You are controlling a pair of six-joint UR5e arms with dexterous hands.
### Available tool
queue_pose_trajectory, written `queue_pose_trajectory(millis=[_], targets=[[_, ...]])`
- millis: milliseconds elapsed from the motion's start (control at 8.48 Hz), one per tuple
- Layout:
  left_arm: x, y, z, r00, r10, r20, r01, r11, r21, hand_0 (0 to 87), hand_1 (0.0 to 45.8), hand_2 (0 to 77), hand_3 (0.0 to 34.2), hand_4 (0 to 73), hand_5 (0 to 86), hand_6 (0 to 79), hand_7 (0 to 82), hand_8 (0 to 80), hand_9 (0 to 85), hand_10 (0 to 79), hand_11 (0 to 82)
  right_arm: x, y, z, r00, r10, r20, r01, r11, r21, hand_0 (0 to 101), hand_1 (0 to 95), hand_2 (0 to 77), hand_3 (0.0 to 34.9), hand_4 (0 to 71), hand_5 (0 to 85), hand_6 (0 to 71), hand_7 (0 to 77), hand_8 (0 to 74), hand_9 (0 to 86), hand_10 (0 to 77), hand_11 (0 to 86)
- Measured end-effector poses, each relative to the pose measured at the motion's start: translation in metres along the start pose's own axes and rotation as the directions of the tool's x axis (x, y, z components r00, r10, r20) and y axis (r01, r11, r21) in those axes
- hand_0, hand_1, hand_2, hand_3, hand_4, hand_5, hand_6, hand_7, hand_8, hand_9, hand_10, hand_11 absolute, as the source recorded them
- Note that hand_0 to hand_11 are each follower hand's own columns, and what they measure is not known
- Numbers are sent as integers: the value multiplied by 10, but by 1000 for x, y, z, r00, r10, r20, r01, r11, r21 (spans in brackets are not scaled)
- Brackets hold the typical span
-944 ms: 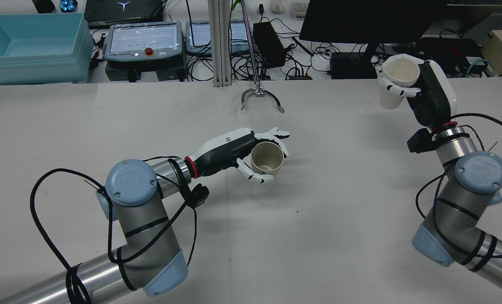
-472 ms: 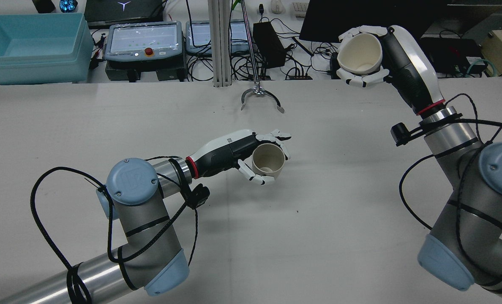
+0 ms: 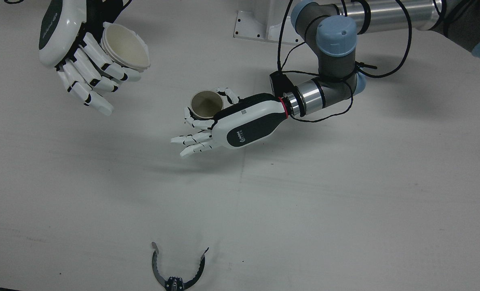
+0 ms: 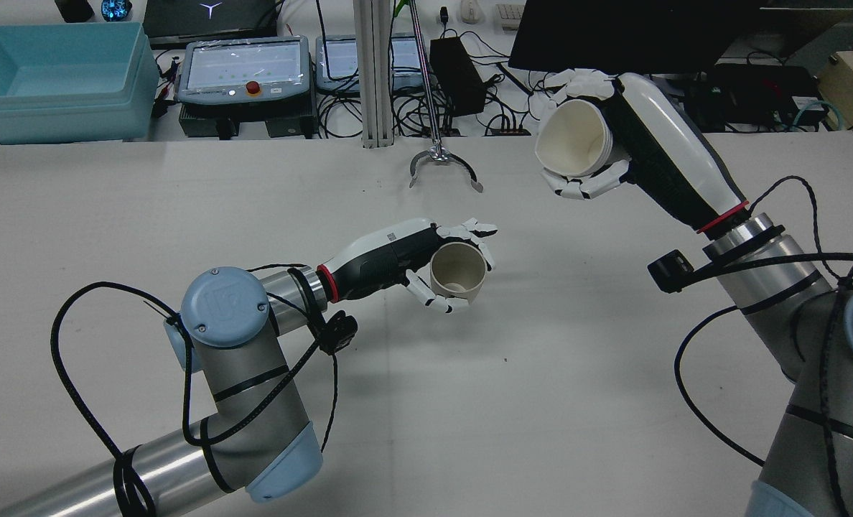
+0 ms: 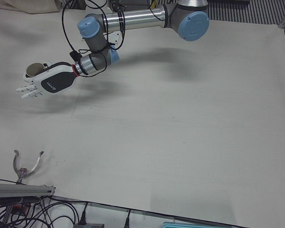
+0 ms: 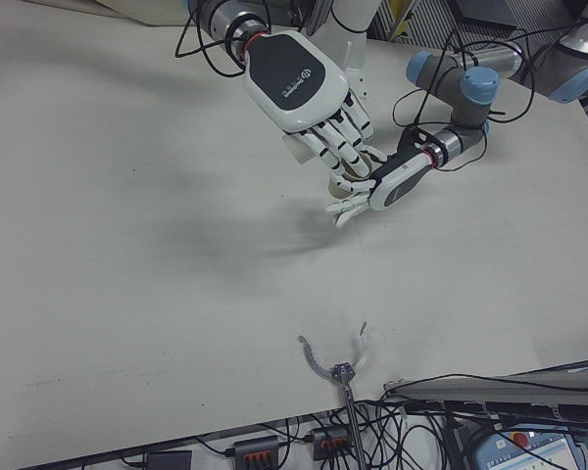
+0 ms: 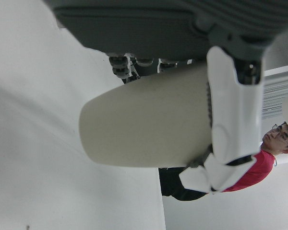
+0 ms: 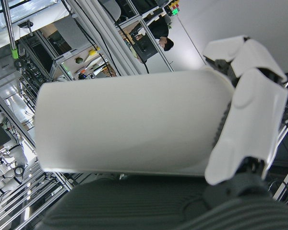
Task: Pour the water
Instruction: 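Raise the white cup with the right hand and tilt it over the beige cup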
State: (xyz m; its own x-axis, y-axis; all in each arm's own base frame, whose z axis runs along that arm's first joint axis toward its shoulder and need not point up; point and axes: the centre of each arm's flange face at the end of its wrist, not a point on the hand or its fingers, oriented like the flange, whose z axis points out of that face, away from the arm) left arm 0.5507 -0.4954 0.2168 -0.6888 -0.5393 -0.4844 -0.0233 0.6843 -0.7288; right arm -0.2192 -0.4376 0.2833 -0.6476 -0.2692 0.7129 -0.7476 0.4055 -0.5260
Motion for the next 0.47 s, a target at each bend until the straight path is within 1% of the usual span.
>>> queue_pose_trajectory(millis=[118, 236, 354, 472], targets=[[1, 1, 1, 1000, 0, -1, 0, 1000, -2, 554, 284, 349, 1, 349, 349, 55, 131, 0, 11, 38, 93, 1, 13, -1, 999, -47, -18, 47, 999, -15, 562, 175, 409, 0, 284, 420, 431, 611, 191, 267, 229, 365], [1, 2, 1, 1000, 0, -2, 0, 1000, -3, 553, 284, 349, 1, 349, 349, 55, 131, 0, 11, 38, 93, 3, 29, 4, 996, -87, -32, 86, 996, -26, 577, 175, 409, 0, 289, 420, 442, 611, 191, 267, 229, 365], [2, 2, 1, 1000, 0, -3, 0, 1000, -4, 553, 284, 349, 1, 349, 349, 55, 131, 0, 11, 38, 93, 7, 42, 11, 992, -113, -46, 112, 993, -31, 594, 175, 409, 0, 295, 420, 447, 611, 202, 273, 245, 376], [2, 3, 1, 1000, -1, -3, 0, 1000, -5, 553, 284, 349, 1, 349, 349, 55, 131, 0, 11, 38, 93, 14, 52, 16, 990, -129, -60, 127, 991, -36, 594, 175, 409, 0, 295, 420, 453, 605, 191, 273, 240, 376]])
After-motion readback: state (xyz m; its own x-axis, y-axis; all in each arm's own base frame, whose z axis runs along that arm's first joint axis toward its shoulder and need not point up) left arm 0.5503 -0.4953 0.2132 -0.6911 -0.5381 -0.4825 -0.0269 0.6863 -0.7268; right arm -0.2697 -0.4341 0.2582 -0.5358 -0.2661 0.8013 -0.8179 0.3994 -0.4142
